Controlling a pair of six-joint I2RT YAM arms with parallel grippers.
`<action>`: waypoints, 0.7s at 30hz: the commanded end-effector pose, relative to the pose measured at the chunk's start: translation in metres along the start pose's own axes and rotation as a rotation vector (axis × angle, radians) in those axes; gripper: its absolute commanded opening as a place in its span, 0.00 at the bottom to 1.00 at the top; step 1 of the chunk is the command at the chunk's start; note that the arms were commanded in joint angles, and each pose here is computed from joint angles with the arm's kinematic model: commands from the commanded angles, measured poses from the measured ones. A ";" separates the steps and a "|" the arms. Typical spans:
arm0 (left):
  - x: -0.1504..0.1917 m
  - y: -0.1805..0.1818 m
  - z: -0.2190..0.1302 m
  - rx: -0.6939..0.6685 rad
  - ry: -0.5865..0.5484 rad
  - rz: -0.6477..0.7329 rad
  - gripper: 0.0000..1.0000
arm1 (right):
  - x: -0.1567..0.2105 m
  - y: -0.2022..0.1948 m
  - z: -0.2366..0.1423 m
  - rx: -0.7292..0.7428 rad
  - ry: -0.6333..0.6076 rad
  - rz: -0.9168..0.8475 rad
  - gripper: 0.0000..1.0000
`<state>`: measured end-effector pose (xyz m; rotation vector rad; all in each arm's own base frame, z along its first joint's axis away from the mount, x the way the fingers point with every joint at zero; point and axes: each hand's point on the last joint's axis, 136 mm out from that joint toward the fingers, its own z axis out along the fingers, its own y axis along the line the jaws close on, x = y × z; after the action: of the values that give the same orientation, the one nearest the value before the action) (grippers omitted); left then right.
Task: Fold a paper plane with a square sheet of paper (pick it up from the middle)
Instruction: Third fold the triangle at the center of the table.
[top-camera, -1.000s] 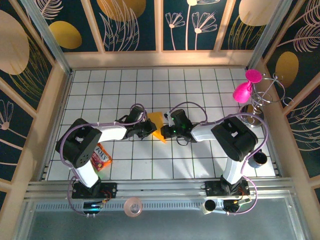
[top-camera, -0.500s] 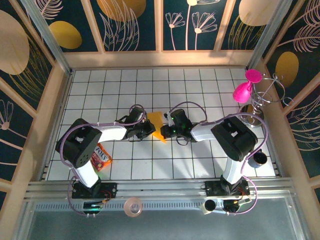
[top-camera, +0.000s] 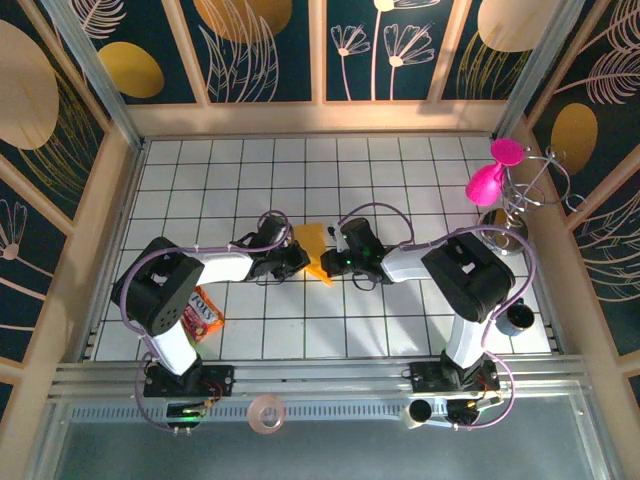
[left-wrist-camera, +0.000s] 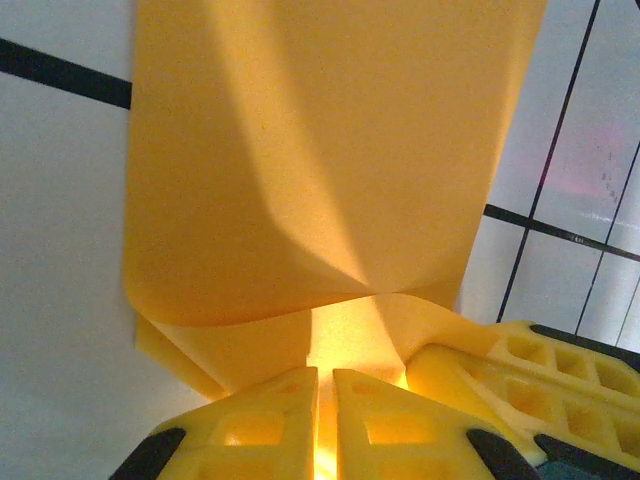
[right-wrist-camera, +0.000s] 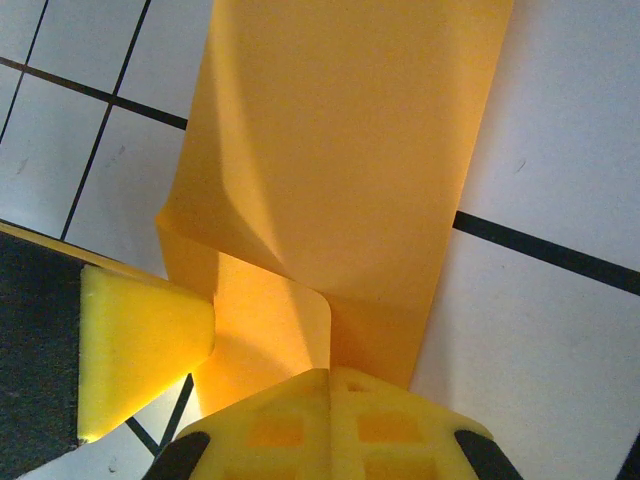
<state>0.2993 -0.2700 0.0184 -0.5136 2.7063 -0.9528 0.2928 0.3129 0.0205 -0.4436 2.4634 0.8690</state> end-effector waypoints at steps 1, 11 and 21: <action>0.006 0.017 0.002 -0.057 0.007 -0.036 0.12 | 0.010 -0.010 0.005 0.033 0.046 0.017 0.00; 0.008 0.031 0.007 -0.095 0.005 -0.053 0.11 | -0.027 0.009 -0.021 0.008 -0.051 0.049 0.22; 0.008 0.040 0.009 -0.116 -0.007 -0.065 0.09 | -0.031 0.018 -0.048 -0.033 -0.009 0.157 0.27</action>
<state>0.2982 -0.2647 0.0119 -0.5571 2.7030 -0.9276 0.3072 0.2945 0.0709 -0.2580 2.4604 0.9062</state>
